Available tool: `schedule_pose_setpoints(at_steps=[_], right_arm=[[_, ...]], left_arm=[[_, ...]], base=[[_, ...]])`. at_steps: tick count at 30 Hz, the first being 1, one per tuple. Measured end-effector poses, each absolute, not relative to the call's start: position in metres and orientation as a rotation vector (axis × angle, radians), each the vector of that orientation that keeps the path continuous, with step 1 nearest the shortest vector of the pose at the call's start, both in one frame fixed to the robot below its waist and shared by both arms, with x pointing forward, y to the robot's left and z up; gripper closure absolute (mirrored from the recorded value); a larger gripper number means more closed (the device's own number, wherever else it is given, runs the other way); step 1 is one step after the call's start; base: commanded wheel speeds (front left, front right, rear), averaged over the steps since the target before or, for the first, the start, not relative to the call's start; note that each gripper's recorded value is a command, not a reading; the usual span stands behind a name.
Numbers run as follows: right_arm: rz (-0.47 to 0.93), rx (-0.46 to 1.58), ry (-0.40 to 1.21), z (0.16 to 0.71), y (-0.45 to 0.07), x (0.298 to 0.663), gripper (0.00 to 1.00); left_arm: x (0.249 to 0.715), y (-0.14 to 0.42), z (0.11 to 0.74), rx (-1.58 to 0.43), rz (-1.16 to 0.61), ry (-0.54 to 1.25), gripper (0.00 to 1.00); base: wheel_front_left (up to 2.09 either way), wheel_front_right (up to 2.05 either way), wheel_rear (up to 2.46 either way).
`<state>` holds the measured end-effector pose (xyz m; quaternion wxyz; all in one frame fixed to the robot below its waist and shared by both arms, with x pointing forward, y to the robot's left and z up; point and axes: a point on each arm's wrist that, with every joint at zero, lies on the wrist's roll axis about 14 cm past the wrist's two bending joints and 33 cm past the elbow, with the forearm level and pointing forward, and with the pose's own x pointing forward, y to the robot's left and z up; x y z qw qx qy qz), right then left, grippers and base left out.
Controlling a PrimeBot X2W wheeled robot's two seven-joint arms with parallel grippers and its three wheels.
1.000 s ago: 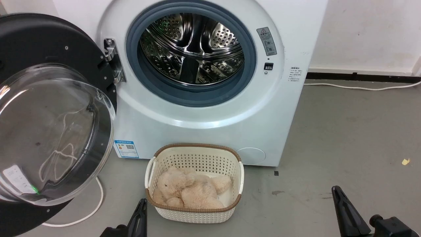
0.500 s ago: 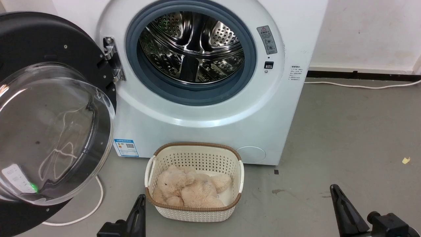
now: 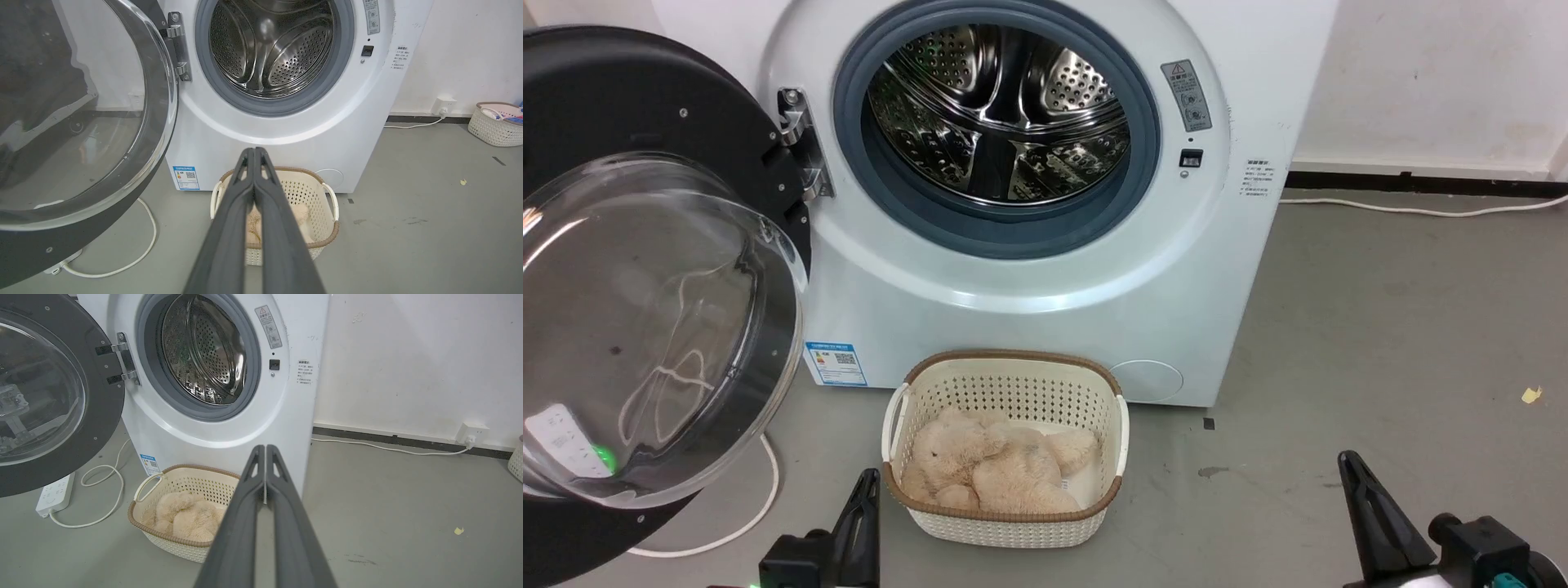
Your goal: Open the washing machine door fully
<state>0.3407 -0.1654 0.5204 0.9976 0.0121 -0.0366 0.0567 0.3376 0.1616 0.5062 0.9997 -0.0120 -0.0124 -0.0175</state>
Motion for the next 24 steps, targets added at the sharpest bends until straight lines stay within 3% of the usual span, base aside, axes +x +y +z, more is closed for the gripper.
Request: schedule_pose_setpoints(at_steps=[24], right_arm=[[0.119, 0.003, -0.051, 0.5216, -0.1637, 0.3492, 1.0]], left_arm=[[0.347, 0.1657, 0.5112, -0.004, -0.029, -0.017, 1.0]], base=[[0.0, 0.0, 0.0]])
